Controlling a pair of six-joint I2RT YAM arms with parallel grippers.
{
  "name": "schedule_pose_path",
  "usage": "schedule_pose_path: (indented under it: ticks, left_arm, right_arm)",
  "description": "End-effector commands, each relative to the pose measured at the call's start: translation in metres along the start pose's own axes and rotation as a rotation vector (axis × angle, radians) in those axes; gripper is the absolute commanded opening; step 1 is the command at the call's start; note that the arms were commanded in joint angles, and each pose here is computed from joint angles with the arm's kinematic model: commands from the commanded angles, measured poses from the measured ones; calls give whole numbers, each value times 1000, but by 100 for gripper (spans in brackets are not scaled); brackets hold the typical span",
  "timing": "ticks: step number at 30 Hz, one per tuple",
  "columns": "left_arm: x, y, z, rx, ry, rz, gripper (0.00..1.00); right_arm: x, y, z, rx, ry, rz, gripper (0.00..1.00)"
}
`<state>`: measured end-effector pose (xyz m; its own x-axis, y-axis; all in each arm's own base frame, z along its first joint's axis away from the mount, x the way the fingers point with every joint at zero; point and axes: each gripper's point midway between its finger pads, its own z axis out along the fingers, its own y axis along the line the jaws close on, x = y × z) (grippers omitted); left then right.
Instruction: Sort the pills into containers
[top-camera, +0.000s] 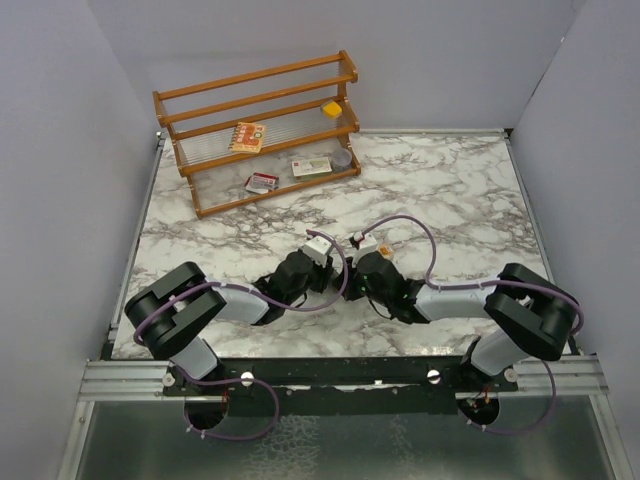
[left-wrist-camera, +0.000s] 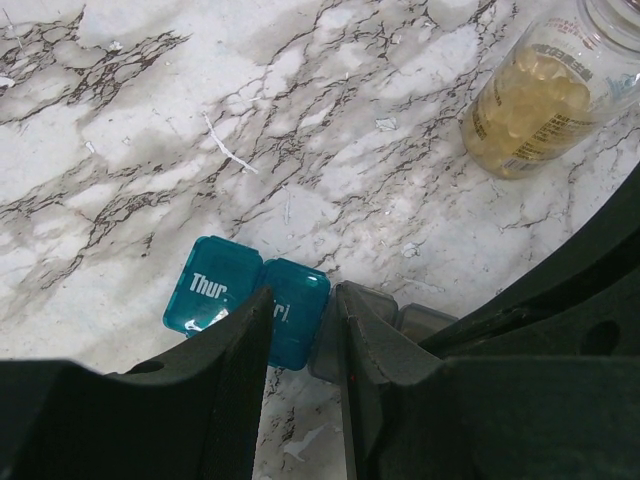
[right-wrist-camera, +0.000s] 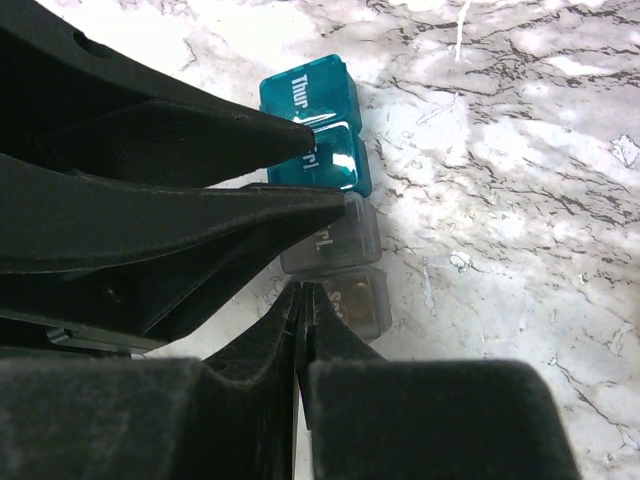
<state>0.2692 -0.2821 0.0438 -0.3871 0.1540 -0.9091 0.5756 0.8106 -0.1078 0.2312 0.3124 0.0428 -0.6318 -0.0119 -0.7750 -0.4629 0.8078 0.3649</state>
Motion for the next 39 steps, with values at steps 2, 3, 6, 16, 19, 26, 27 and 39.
schedule_pose_path:
  ticks: [2,3,6,16,19,26,27,39]
  left_arm:
    - [23,8,-7,-34,77,10,33]
    - [22,7,-7,-34,75,11,33]
    - [20,8,-6,-39,72,15,34]
    - [9,8,-7,-42,47,10,34]
    - [-5,8,-11,-50,12,11,37]
    - [-46,9,-22,-65,-85,19,41]
    - [-50,10,-25,-68,-96,17,42]
    - [-81,40,-94,-186,-200,-27,51]
  right_arm:
    - [44,-36,-12,123,134,-15,1]
    - [42,-34,-12,115,128,-17,2]
    - [31,-28,-12,95,100,-35,2]
    - [-44,-2,-10,90,-34,-132,2]
    - [-79,4,-24,110,-111,-166,3]
    - [-147,-26,-83,351,-297,-185,19]
    - [-151,-36,-94,406,-319,-178,23]
    - [-151,-124,-237,814,-533,49,77]
